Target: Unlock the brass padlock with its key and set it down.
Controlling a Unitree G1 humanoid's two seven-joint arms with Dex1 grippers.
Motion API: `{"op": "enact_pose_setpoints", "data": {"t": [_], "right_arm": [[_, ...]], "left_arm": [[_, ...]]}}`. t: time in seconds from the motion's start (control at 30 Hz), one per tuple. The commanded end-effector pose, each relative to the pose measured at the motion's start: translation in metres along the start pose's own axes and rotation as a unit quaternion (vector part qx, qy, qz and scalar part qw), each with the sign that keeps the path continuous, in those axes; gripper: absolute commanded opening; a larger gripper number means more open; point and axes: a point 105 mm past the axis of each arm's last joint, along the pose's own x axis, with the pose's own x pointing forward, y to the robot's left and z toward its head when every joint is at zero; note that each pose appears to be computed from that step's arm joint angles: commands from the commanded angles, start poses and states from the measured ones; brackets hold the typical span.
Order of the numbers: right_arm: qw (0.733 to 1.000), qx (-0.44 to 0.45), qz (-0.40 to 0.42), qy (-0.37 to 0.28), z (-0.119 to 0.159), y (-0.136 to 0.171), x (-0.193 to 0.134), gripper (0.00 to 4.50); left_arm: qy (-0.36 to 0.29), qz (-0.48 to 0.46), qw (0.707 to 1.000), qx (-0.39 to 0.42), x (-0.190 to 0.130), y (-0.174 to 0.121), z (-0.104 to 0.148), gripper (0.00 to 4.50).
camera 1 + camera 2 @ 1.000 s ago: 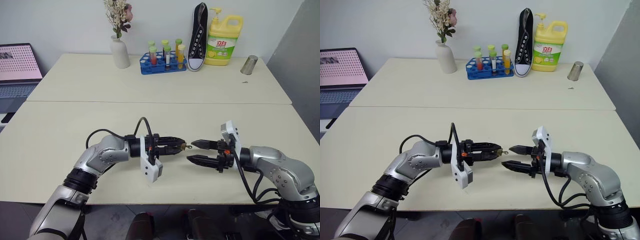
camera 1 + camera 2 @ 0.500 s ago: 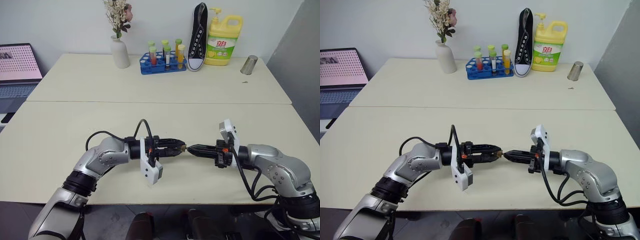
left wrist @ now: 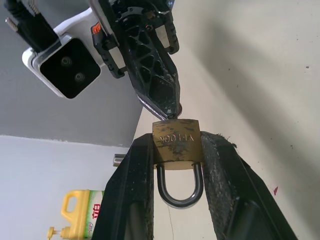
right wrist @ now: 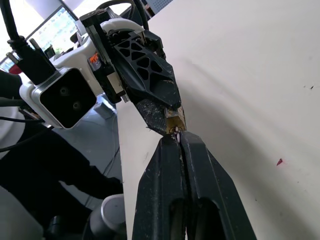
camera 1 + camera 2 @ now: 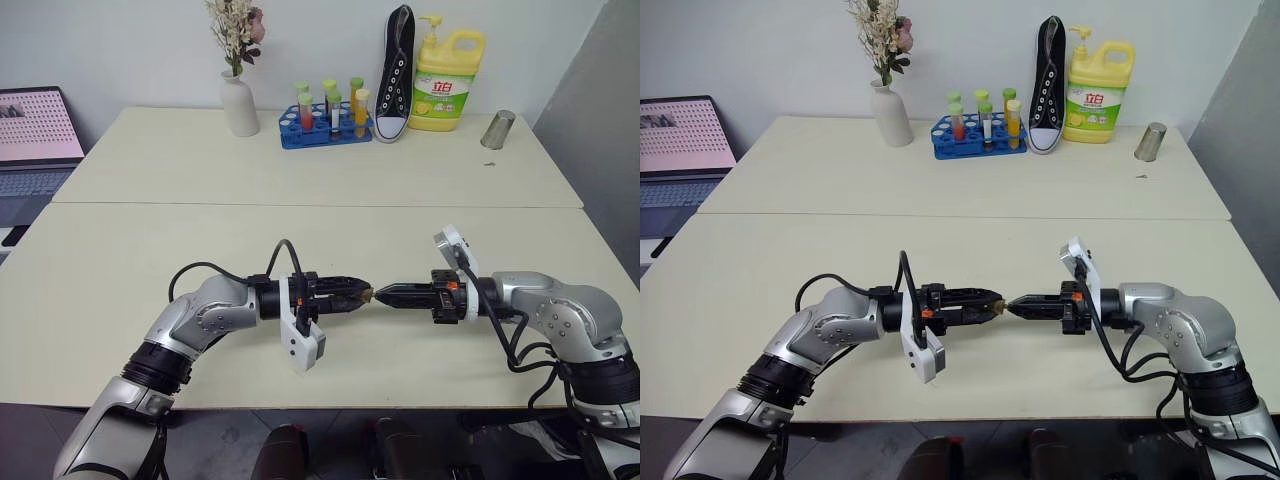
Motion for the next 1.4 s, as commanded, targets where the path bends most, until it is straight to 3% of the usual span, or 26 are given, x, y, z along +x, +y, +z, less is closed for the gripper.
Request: {"op": "enact_pose_setpoints", "data": {"t": [0.03, 0.4, 0.6, 0.73, 0.83, 1.0, 1.4], "right_arm": [[1.0, 0.028, 0.01, 0.007, 0.013, 0.002, -0.002, 0.0], [0.993, 0.108, 0.002, 0.043, 0.014, -0.001, 0.0, 0.0], [0.999, 0.033, -0.012, 0.029, 0.024, -0.005, 0.0, 0.0], [0.997, -0.076, -0.009, 0.022, 0.03, -0.002, -0.01, 0.0], [0.992, -0.118, -0.035, -0.009, 0.032, -0.007, -0.012, 0.59], [0.993, -0.115, -0.016, -0.036, 0.028, 0.005, -0.007, 2.41], [0.995, -0.076, -0.008, -0.065, 0.026, 0.009, 0.0, 2.42]], "left_arm": [[-0.011, -0.003, 1.0, 0.02, 0.0, 0.001, 0.007, 0.96], [-0.007, -0.003, 0.999, 0.032, 0.002, -0.003, 0.009, 0.96], [0.0, 0.001, 1.0, 0.029, 0.002, -0.004, 0.007, 0.96], [0.017, 0.016, 1.0, 0.016, -0.003, -0.002, 0.003, 0.96], [0.025, 0.04, 0.999, 0.006, -0.005, 0.005, 0.0, 0.96], [0.023, 0.07, 0.997, 0.013, -0.005, 0.017, -0.001, 0.96], [0.015, 0.082, 0.996, 0.033, -0.006, 0.02, 0.001, 0.96]]}}
